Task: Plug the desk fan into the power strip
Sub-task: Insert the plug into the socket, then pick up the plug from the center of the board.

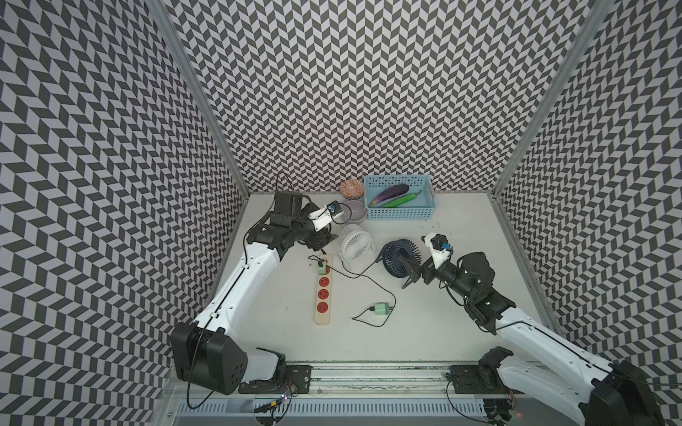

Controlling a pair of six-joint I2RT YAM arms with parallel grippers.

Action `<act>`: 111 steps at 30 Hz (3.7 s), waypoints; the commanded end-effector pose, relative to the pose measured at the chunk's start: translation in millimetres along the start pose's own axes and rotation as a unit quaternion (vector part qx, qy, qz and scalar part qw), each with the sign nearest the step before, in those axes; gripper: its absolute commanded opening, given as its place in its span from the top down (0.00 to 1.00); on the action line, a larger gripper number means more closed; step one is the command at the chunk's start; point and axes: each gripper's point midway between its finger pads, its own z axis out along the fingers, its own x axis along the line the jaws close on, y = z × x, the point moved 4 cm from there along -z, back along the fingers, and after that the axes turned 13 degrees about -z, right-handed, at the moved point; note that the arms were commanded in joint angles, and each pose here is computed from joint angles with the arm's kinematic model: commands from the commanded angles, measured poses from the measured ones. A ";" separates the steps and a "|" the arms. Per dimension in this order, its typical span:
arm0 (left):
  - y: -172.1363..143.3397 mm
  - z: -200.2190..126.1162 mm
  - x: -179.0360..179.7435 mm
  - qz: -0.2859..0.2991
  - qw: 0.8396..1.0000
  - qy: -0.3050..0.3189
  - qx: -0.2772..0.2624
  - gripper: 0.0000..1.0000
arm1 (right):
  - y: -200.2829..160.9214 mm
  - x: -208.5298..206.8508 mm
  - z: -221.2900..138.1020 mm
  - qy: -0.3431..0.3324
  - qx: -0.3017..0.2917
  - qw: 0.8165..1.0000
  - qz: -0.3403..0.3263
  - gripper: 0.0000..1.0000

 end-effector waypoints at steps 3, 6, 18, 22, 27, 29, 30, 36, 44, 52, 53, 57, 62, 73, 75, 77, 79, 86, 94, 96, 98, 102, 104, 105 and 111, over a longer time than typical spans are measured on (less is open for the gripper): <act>25.2 -23.0 16.8 -0.078 0.992 0.071 -0.075 0.14 | 15.1 3.8 -1.9 0.019 -0.029 0.999 -0.007 0.00; 27.9 -32.1 22.7 -0.126 0.984 0.091 -0.090 0.12 | 18.6 9.2 -1.7 0.041 -0.034 0.998 -0.017 0.00; -7.3 -46.6 37.1 -0.215 0.965 0.099 -0.115 0.00 | 23.3 31.7 1.5 0.131 0.013 0.990 -0.054 0.01; -18.5 -53.5 44.0 -0.236 0.959 0.100 -0.120 0.00 | 16.5 41.7 -0.9 0.161 0.023 0.985 -0.064 0.02; -27.9 -56.3 48.2 -0.243 0.956 0.112 -0.120 0.00 | 0.5 57.6 -2.0 0.194 0.038 0.977 -0.077 0.03; -32.4 -55.4 48.7 -0.246 0.955 0.117 -0.114 0.00 | -8.3 66.9 -1.5 0.212 0.050 0.972 -0.090 0.04; -34.3 -53.8 48.0 -0.247 0.956 0.117 -0.112 0.00 | -13.3 71.8 -1.2 0.219 0.055 0.969 -0.104 0.04; -37.5 -47.9 42.9 -0.256 0.955 0.096 -0.114 0.00 | -41.5 95.4 0.7 0.254 0.088 0.952 -0.147 0.04; -48.1 -37.3 37.5 -0.263 0.955 0.088 -0.103 0.00 | -60.3 119.8 10.8 0.295 0.111 0.935 -0.165 0.07; -47.3 -32.3 35.6 -0.264 0.956 0.077 -0.102 0.00 | -91.3 140.3 10.8 0.329 0.155 0.910 -0.200 0.11; -48.1 -31.0 35.1 -0.262 0.956 0.078 -0.103 0.00 | -95.1 141.8 10.3 0.330 0.159 0.908 -0.203 0.12; -44.8 -31.4 31.0 -0.266 0.956 0.060 -0.108 0.00 | -111.4 146.4 7.6 0.335 0.190 0.900 -0.204 0.14; -45.8 -30.0 30.4 -0.263 0.956 0.063 -0.110 0.00 | -124.1 147.4 6.1 0.325 0.208 0.898 -0.211 0.20; -40.2 -32.8 28.5 -0.263 0.957 0.049 -0.111 0.00 | -134.2 150.5 13.1 0.331 0.233 0.891 -0.204 0.39; -42.2 -31.3 29.0 -0.261 0.958 0.057 -0.107 0.00 | -137.1 151.5 14.7 0.333 0.239 0.889 -0.205 0.42; -41.6 -30.8 27.7 -0.259 0.958 0.054 -0.112 0.00 | -139.0 153.0 15.7 0.336 0.244 0.886 -0.205 0.48; -39.3 -31.8 26.4 -0.262 0.958 0.044 -0.113 0.00 | -140.4 154.5 15.5 0.342 0.249 0.884 -0.201 0.54; -38.5 -26.7 19.9 -0.253 0.961 0.018 -0.107 0.00 | -134.4 152.5 17.4 0.330 0.240 0.890 -0.204 0.93; -21.7 -24.3 1.7 -0.169 0.983 -0.029 -0.064 0.00 | -102.7 146.4 15.8 0.313 0.194 0.907 -0.203 1.00; -12.6 -25.8 1.9 -0.151 0.986 -0.041 -0.062 0.00 | -92.6 143.5 13.6 0.304 0.176 0.914 -0.205 1.00; -1.2 -27.5 0.6 -0.123 0.989 -0.051 -0.067 0.00 | -80.3 140.2 9.3 0.292 0.151 0.922 -0.203 1.00; 24.2 -30.2 -3.5 -0.066 0.993 -0.067 -0.077 0.00 | -64.2 133.5 1.4 0.273 0.122 0.933 -0.202 1.00; 36.0 -32.0 -6.1 -0.043 0.992 -0.079 -0.089 0.00 | -54.0 126.8 -0.8 0.253 0.107 0.941 -0.199 1.00; 40.9 -34.3 -9.7 -0.023 0.991 -0.086 -0.099 0.00 | -47.4 123.4 -1.5 0.244 0.099 0.946 -0.189 1.00; 65.0 -41.4 -42.5 0.095 0.980 -0.117 -0.127 0.00 | -12.3 98.3 -3.8 0.233 0.043 0.966 -0.104 1.00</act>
